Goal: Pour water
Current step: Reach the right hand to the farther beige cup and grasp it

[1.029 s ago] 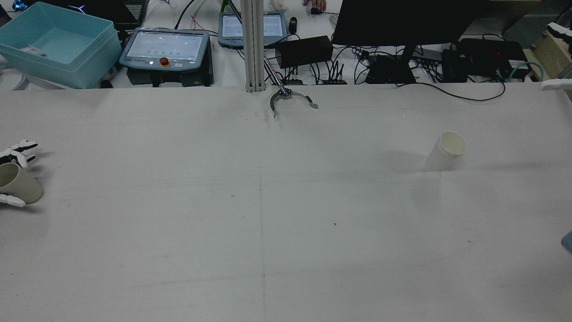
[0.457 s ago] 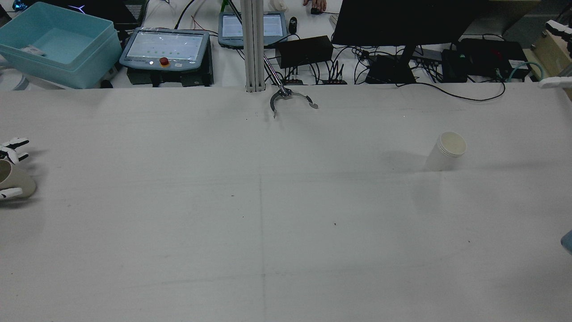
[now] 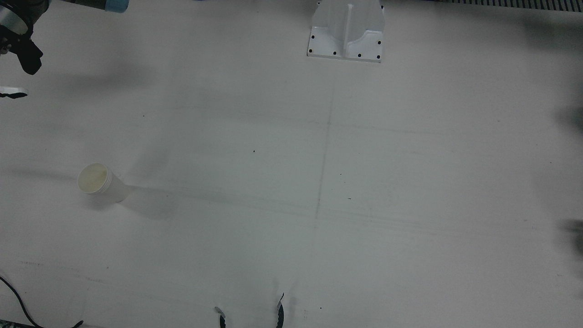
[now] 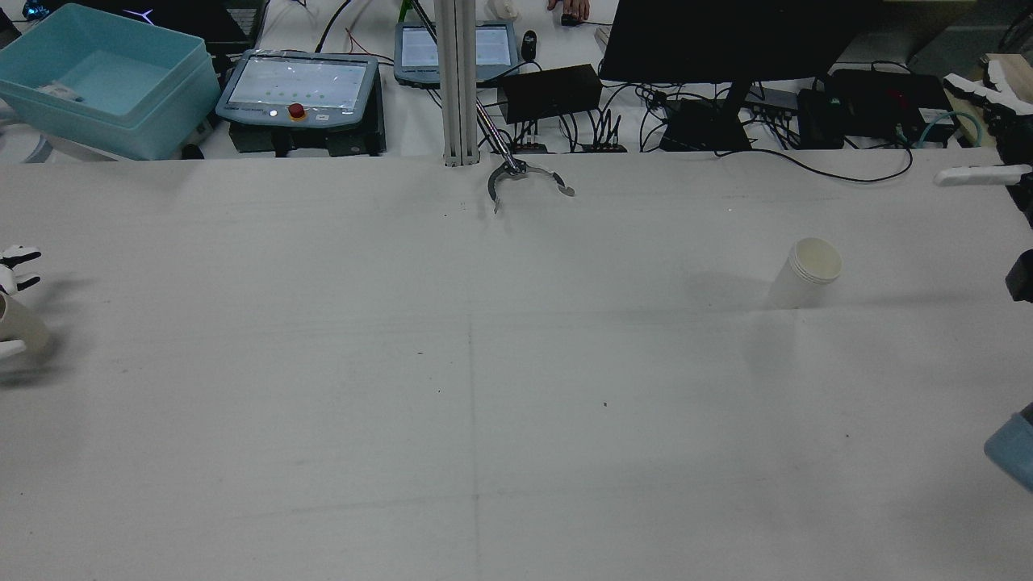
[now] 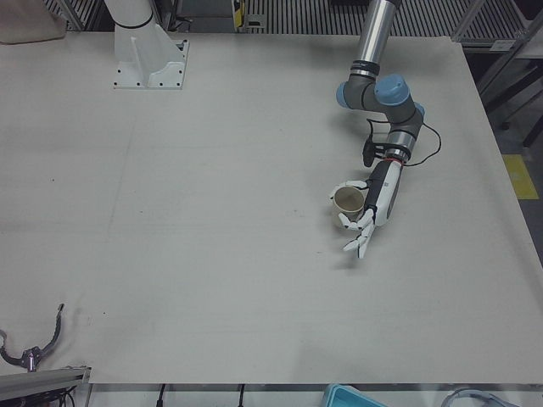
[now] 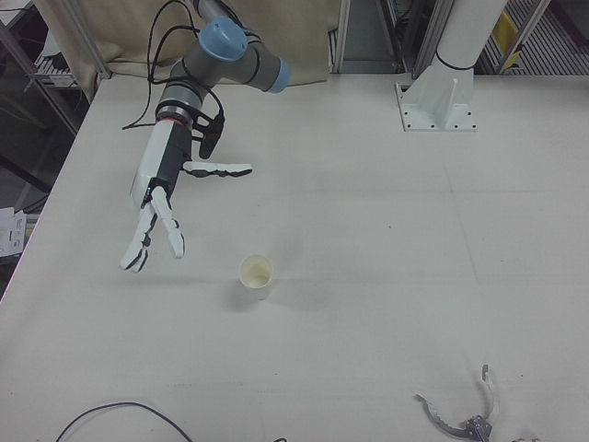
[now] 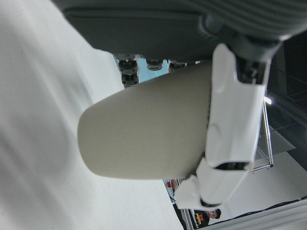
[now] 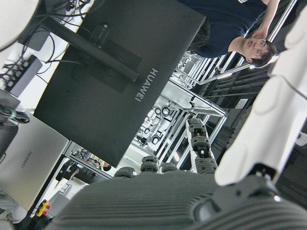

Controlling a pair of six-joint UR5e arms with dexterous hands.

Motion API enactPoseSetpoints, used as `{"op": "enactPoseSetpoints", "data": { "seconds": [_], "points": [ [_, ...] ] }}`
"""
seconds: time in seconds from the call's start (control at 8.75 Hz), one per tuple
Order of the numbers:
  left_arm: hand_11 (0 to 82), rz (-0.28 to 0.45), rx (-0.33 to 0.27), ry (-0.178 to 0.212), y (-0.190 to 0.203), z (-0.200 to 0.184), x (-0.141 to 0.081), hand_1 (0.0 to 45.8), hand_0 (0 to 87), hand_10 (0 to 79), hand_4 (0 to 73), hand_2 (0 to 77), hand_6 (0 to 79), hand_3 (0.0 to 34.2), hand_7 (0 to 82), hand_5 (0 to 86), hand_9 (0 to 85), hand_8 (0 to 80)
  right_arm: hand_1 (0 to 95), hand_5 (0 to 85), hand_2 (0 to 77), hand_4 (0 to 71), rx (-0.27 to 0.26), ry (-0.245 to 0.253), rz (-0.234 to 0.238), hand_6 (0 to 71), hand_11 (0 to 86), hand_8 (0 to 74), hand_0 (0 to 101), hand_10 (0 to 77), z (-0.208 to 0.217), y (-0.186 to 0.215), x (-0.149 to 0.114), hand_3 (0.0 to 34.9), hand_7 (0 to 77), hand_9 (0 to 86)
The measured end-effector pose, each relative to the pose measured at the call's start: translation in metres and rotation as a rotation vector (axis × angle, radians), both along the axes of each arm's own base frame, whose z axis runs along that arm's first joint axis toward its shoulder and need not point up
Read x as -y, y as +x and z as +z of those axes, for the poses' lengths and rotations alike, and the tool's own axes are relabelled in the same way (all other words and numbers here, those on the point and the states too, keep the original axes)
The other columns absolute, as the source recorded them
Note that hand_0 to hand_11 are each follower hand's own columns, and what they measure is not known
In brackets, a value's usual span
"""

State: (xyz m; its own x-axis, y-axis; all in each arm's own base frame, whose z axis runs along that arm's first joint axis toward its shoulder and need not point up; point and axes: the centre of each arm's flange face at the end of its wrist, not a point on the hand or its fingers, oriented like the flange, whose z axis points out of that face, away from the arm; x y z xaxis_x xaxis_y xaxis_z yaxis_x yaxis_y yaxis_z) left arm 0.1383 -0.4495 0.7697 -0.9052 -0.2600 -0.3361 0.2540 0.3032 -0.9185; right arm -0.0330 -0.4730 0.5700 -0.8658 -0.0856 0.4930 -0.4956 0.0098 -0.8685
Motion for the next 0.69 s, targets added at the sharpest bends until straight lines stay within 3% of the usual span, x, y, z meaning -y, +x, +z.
{"op": "enactPoseSetpoints", "data": {
  "seconds": [0.23,0.46,0.69],
  "points": [
    [16.4,0.012,-0.027,-0.038,-0.003,-0.013,-0.004,23.5,64.7,7.6,24.5,30.5,2.2,0.2,23.5,58.9,3.8,0.5,7.6,3.8,1.1,11.5,-0.004,-0.018,-0.044,0.5,0.5,3.3,50,0.0,0.057,-0.046,0.037,0.0,1.6,5.4],
    [16.4,0.016,-0.027,-0.058,-0.002,-0.021,-0.003,22.9,65.3,7.6,24.5,31.1,2.2,0.1,23.5,58.9,3.8,0.5,7.6,3.8,1.1,11.5,-0.007,-0.023,-0.113,0.5,0.5,3.3,50,0.0,0.097,-0.105,0.062,0.0,1.6,5.4],
    [16.4,0.017,-0.024,-0.068,-0.002,-0.022,-0.003,22.4,65.6,7.6,24.5,31.6,2.2,0.1,23.5,58.9,3.8,0.5,8.2,1.1,1.1,9.3,0.027,-0.022,-0.136,0.5,0.5,4.9,50,0.5,0.114,-0.146,0.057,0.0,1.1,4.4]
  ]
}}
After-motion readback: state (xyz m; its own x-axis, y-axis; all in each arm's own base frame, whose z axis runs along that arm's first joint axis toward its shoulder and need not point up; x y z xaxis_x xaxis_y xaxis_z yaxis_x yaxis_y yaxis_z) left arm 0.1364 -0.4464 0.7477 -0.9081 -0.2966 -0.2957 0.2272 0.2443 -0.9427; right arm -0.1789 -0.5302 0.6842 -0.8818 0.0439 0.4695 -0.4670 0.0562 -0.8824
